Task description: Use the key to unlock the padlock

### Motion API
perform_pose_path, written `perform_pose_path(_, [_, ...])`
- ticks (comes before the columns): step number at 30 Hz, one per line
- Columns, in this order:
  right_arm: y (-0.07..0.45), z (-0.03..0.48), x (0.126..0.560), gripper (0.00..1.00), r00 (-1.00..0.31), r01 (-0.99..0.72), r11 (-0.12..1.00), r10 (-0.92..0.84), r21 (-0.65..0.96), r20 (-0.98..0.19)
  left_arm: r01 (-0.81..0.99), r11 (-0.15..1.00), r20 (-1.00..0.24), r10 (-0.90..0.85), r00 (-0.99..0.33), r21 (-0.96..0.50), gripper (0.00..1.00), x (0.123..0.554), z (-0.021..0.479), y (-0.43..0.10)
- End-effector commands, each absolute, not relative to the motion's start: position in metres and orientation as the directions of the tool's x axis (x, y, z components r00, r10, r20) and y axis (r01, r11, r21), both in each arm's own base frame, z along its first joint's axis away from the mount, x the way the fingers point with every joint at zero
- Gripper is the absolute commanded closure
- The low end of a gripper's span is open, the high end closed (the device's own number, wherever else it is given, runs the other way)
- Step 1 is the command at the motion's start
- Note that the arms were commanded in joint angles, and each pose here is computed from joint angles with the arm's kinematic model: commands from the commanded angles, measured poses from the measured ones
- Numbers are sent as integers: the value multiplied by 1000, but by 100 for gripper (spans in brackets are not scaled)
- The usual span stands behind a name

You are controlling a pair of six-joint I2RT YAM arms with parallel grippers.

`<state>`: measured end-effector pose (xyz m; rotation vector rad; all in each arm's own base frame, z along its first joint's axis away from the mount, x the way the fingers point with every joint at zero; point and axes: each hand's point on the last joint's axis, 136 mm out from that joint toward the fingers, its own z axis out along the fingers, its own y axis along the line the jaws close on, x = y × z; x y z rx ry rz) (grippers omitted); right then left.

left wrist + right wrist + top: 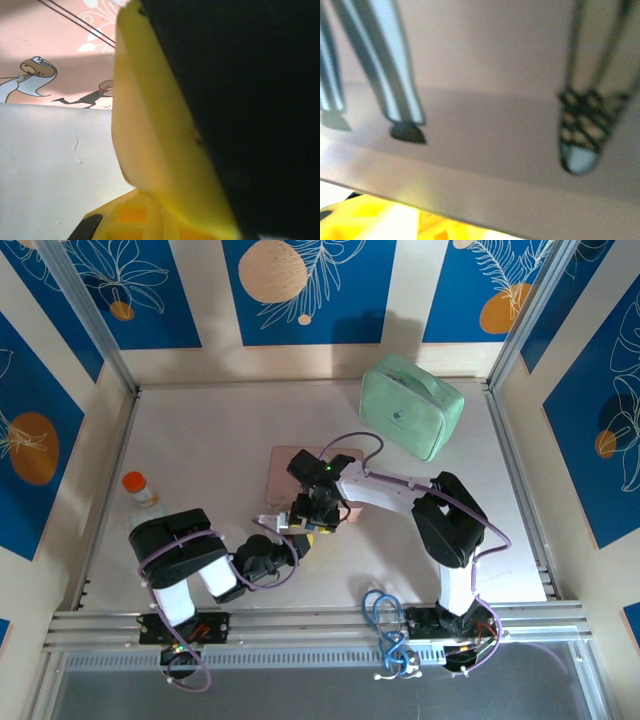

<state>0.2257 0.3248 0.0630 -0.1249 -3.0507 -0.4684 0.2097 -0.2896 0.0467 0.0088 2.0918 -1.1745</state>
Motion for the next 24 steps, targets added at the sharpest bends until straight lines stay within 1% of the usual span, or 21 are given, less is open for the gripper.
perform_pose_path(1, [321,80,216,30,-993,107,938,86,329,76,335,555,-583,-361,-728,-761,100,210,56,-290])
perform_pose_path(3, [318,85,219,28,-994,112,934,105,339,41,334,548,-578,-362,-732,-767,100,210,56,-290])
perform_pose_path(6, [315,86,220,25,-990,103,913,132,394,-47,317,530,-551,-370,-748,-786,100,209,56,-293])
perform_pose_path(9, [310,84,221,25,-973,93,882,179,463,-144,287,513,-517,-388,-763,-809,100,209,56,-294])
perform_pose_path(10, [308,85,221,27,-964,88,863,199,497,-174,280,504,-506,-394,-767,-817,100,208,57,-295])
perform_pose_path(12, [309,88,223,27,-941,48,829,225,557,-254,270,485,-487,-405,-774,-832,100,208,61,-297])
perform_pose_path(14, [307,89,226,27,-902,15,821,257,570,-346,265,466,-473,-413,-779,-844,100,209,65,-300])
perform_pose_path(16, [305,90,230,27,-867,-6,824,278,566,-414,256,451,-457,-423,-783,-855,100,209,68,-302])
perform_pose_path(17, [305,89,230,26,-858,-9,818,289,575,-425,250,443,-447,-426,-787,-861,100,209,69,-303])
perform_pose_path(22, [322,94,233,28,-853,-67,716,321,695,-412,244,409,-424,-442,-791,-880,100,209,78,-305])
perform_pose_path(24, [325,95,234,30,-849,-79,705,323,704,-419,242,399,-418,-445,-792,-885,100,209,81,-306])
